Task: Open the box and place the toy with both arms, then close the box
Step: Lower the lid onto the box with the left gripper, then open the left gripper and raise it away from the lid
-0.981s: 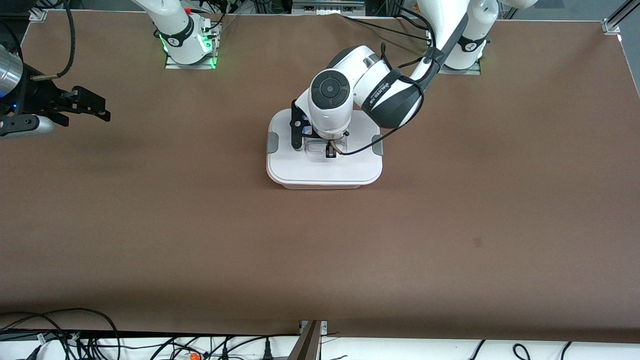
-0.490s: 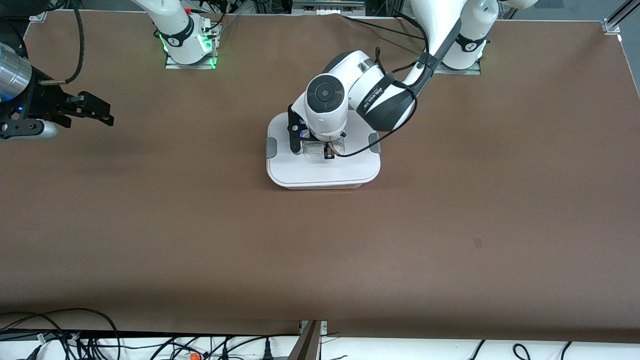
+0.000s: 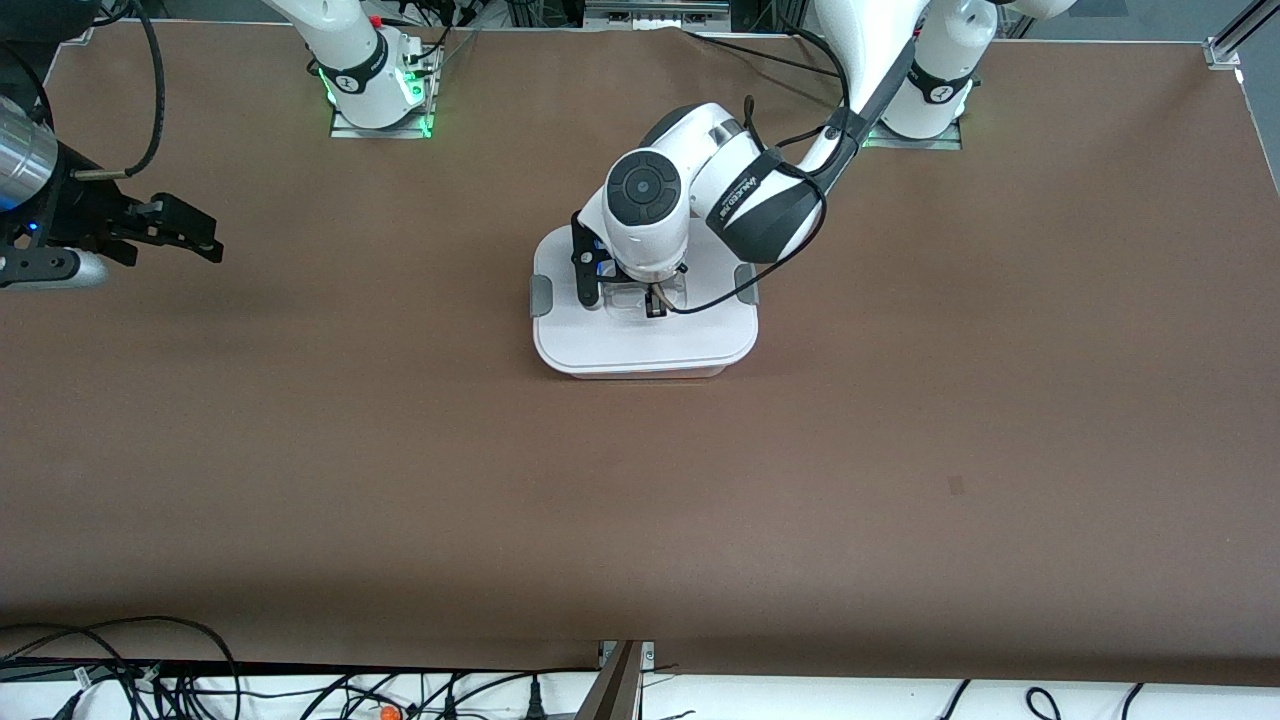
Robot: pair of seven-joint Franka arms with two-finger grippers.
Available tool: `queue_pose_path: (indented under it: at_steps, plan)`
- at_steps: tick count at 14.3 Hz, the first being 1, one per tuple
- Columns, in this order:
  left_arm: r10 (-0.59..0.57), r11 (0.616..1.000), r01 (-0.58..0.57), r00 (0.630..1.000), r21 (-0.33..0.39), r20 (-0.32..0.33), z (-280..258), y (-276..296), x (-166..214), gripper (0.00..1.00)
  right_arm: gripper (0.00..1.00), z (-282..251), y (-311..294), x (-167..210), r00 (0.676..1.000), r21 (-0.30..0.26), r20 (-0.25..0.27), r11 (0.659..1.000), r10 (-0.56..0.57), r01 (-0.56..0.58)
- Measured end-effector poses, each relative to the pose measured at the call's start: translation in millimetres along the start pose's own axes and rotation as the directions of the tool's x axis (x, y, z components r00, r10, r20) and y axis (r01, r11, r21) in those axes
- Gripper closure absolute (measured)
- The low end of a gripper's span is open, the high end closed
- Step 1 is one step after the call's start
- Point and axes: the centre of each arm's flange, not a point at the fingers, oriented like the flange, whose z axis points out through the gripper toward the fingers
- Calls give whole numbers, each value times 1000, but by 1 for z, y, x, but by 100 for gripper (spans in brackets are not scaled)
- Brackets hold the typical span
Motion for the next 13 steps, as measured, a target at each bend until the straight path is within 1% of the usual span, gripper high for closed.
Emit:
queue_pose_path:
  at_steps: [3, 6, 7, 9, 11, 12, 13]
  plan:
    - [15, 1000, -15, 1000, 18, 16, 1, 4, 3, 93, 0, 4, 1, 3, 1000, -31, 1, 1000, -2, 2]
    - [17, 1000, -18, 1000, 24, 19, 0, 4, 4, 93, 0, 3, 1, 4, 1000, -34, -2, 999, -3, 3]
    - [15, 1000, -16, 1000, 24, 20, 1, 3, 3, 86, 0, 3, -1, 4, 1000, -34, -3, 999, -6, 6]
    - [5, 999, -6, 1000, 35, 11, -3, -1, 2, 70, 0, 2, -6, 4, 1000, -34, -5, 999, -15, 14]
    - [-20, 998, 21, 1000, 58, -18, -24, -6, 2, 50, 0, 2, -7, 4, 1000, -34, -7, 999, -18, 18]
    - [-40, 997, 41, 999, 61, -24, -34, -9, -1, 39, 0, 2, -7, 4, 1000, -34, -7, 999, -18, 18]
    - [-60, 996, 61, 998, 65, -29, -44, -16, -6, 30, 0, 2, -7, 4, 1000, -34, -8, 999, -18, 18]
